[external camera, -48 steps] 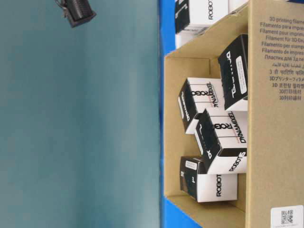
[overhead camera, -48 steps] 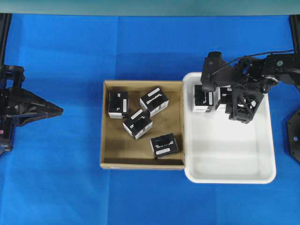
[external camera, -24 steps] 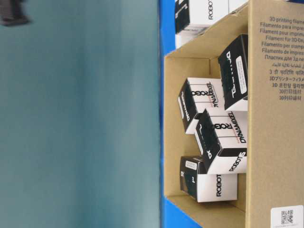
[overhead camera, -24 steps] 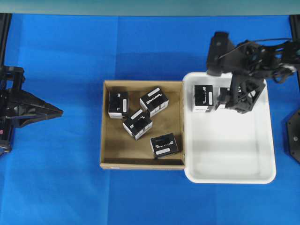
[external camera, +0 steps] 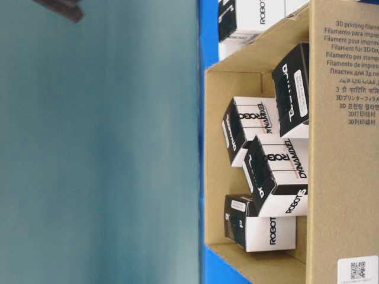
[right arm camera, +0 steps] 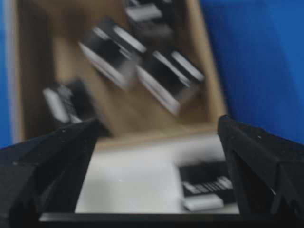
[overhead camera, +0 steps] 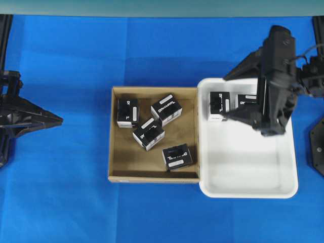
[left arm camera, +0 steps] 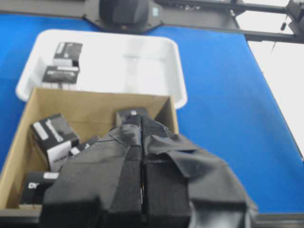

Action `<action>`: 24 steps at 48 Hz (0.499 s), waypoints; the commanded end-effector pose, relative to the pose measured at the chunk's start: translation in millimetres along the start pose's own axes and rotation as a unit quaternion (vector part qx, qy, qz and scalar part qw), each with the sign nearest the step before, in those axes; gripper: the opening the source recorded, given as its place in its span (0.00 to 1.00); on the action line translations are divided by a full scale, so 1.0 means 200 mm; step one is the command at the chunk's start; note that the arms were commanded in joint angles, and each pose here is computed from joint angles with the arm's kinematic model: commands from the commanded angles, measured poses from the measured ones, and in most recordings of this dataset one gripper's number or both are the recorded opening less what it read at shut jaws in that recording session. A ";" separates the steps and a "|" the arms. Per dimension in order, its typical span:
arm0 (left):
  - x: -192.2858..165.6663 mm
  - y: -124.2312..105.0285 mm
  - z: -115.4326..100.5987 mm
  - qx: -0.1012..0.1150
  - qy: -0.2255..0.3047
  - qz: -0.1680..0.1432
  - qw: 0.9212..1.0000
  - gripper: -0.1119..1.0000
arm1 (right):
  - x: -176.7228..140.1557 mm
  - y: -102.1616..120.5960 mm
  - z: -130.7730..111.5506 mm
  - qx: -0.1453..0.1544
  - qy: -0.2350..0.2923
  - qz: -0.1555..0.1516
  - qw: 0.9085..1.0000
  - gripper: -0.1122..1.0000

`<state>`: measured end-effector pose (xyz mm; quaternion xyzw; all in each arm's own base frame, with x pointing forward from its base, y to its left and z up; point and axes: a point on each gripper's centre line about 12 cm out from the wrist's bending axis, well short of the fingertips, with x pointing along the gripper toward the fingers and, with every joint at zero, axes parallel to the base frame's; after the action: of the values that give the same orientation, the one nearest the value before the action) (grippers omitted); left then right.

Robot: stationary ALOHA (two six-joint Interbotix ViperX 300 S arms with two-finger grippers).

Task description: Pick a box that is randomly placed inside the cardboard box.

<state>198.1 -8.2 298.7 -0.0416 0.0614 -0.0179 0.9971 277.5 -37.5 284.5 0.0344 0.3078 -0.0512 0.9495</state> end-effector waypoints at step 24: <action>-0.01 -0.02 0.08 0.003 -0.025 -0.008 1.000 0.04 | -0.05 0.26 0.18 0.028 -0.167 0.080 0.982 0.99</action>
<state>196.5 -9.9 301.1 -0.0399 0.0562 -0.0228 0.9974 293.4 9.0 313.9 0.0789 0.1648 0.0064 0.9832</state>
